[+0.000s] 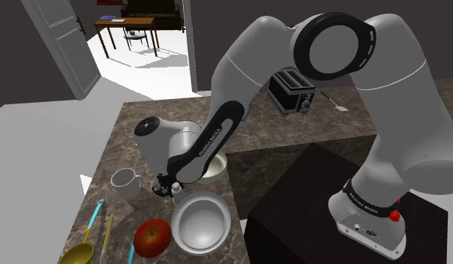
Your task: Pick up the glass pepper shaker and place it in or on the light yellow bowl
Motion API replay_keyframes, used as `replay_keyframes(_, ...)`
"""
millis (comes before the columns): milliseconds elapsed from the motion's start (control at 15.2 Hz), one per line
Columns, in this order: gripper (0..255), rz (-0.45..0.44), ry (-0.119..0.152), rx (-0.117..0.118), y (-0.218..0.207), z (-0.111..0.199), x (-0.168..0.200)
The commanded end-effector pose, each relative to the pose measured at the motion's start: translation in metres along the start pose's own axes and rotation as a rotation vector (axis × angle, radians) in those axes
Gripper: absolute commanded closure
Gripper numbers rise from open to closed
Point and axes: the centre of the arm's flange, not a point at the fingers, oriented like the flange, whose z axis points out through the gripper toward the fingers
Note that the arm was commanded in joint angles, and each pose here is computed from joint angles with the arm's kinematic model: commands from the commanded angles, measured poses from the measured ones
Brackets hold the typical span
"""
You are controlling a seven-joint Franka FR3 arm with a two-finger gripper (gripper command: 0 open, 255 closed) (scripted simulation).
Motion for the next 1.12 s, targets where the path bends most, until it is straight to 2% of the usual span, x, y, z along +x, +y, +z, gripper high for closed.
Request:
replay_keyframes(0,255,0.0,0.0,0.0,0.001,-0.005,0.0)
replay_keyframes(1056,255,0.0,0.0,0.0,0.009,-0.089,0.002)
